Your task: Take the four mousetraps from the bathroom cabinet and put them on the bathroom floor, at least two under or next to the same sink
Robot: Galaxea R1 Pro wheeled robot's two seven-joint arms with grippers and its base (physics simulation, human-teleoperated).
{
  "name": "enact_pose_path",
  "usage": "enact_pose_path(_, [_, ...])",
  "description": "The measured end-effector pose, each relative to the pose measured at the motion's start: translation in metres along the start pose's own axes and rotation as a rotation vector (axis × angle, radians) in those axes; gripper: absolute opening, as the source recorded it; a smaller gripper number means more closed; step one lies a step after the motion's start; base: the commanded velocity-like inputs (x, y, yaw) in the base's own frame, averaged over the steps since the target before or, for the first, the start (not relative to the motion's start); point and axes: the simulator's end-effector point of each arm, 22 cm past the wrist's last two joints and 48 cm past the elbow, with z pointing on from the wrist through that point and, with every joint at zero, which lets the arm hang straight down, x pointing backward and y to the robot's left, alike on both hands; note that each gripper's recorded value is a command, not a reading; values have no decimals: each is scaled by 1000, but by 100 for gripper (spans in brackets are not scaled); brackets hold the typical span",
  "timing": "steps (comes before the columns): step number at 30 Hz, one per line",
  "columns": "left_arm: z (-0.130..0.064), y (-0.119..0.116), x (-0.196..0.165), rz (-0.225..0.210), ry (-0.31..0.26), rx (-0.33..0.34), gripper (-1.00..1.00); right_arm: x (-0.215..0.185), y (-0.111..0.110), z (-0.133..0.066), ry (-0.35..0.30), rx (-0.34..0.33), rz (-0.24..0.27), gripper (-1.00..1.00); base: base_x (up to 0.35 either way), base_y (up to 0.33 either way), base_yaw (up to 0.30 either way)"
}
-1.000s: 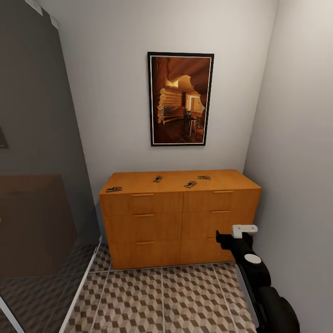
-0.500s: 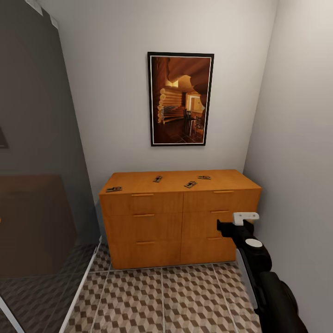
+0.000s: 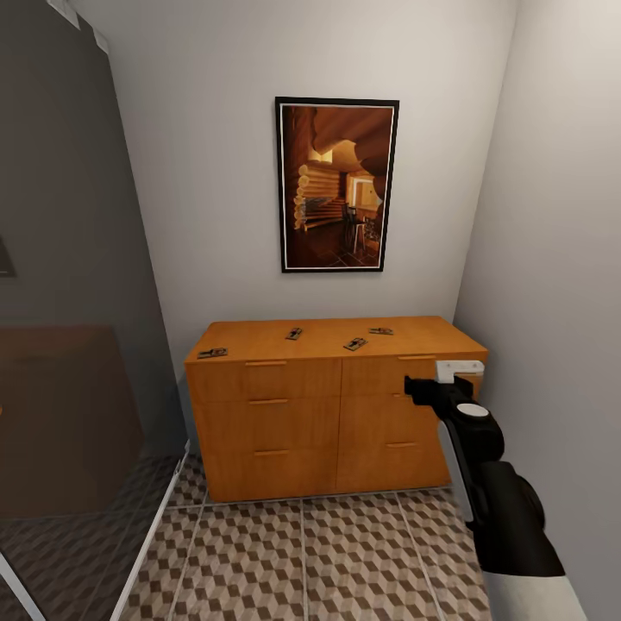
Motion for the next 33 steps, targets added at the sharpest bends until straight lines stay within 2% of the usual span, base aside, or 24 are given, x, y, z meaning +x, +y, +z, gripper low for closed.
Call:
enact_pose_path(4, [0,-1,0,-1,0,1,100,-32,-1,2,-41,3,8,100,0,0,0])
enact_pose_path(8, [0,-2,0,-1,0,2,100,-81,-4,1,-105,6,22,100,0,0,0])
enact_pose_path(16, [0,-2,0,-2,0,2,100,-147,-7,-5,-142,5,35,100,0,0,0])
enact_pose_path(23, [0,-2,-1,0,-2,3,100,-208,-8,-13,-207,4,47,100,0,0,0])
enact_pose_path(29, [0,-2,-1,0,-3,2,100,-232,-6,-7,-209,1,44,100,0,0,0])
enact_pose_path(33, [0,-2,-1,0,-3,2,100,-234,0,9,-165,-5,32,100,0,0,0])
